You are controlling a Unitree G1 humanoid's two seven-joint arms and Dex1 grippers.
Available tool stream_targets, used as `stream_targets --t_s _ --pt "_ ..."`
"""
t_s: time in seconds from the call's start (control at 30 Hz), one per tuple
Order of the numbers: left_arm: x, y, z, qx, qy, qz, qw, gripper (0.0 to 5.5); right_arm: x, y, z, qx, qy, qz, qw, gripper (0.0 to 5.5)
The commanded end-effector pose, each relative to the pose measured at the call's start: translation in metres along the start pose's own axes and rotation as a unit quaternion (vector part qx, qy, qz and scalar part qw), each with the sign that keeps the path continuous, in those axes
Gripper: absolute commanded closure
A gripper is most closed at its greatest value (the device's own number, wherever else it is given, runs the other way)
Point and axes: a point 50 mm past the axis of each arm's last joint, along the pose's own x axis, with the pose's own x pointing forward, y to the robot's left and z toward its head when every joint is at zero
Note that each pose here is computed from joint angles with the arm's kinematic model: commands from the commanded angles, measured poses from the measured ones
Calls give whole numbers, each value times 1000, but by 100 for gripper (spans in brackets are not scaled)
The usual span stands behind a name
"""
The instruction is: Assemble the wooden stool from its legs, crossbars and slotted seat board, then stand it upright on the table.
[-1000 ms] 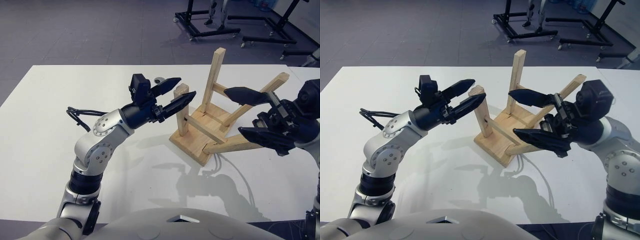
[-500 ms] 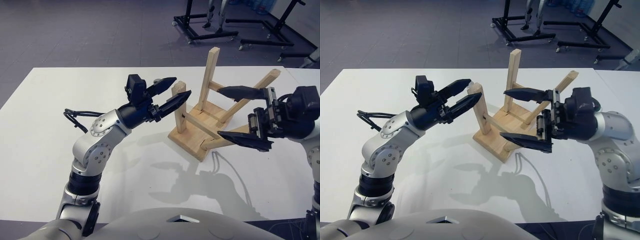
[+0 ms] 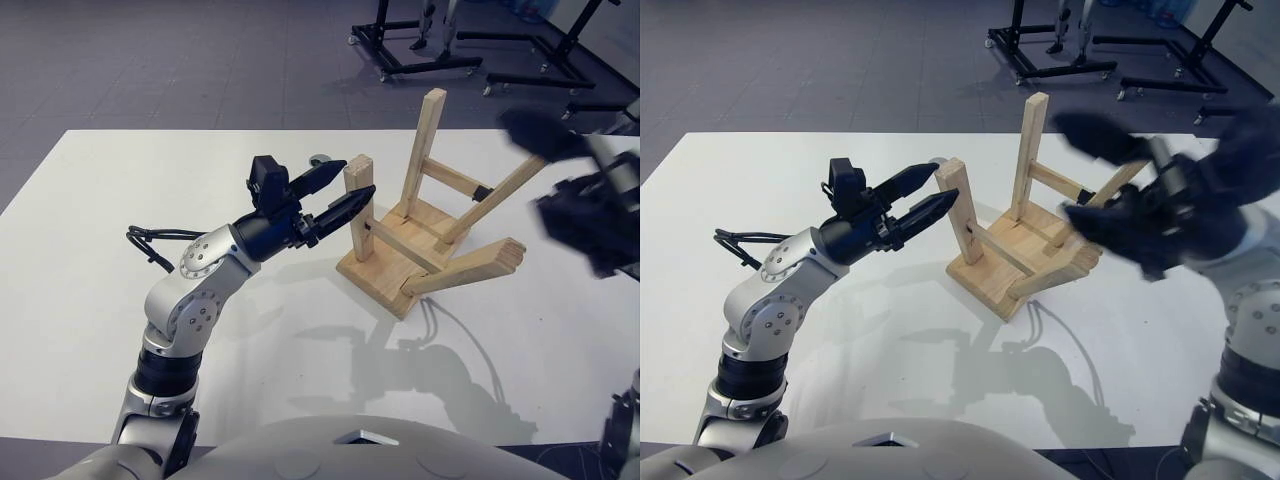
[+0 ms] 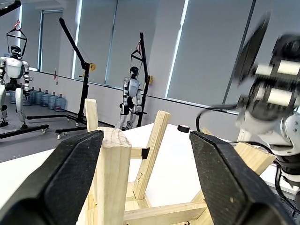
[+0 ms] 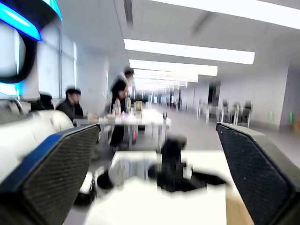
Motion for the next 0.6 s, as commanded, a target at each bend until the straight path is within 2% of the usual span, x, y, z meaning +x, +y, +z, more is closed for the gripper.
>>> stream_targets --t_s 0.03,0.17,0.37,0.47,0.6 --pt "-1 1 -1 2 5 3 1000 214 1 2 -48 -25 145 11 989 92" --pt "-2 2 -2 2 4 9 1000 214 10 1 -29 -35 74 22 996 92" --pt "-2 2 8 10 -21 13 1000 214 15 -8 24 -40 -84 24 995 92" --pt "5 8 32 54 -64 17 996 214 13 -12 44 -53 -137 15 989 92" --pt "26 12 70 98 -115 -6 988 214 14 -17 42 -57 -149 -5 987 92"
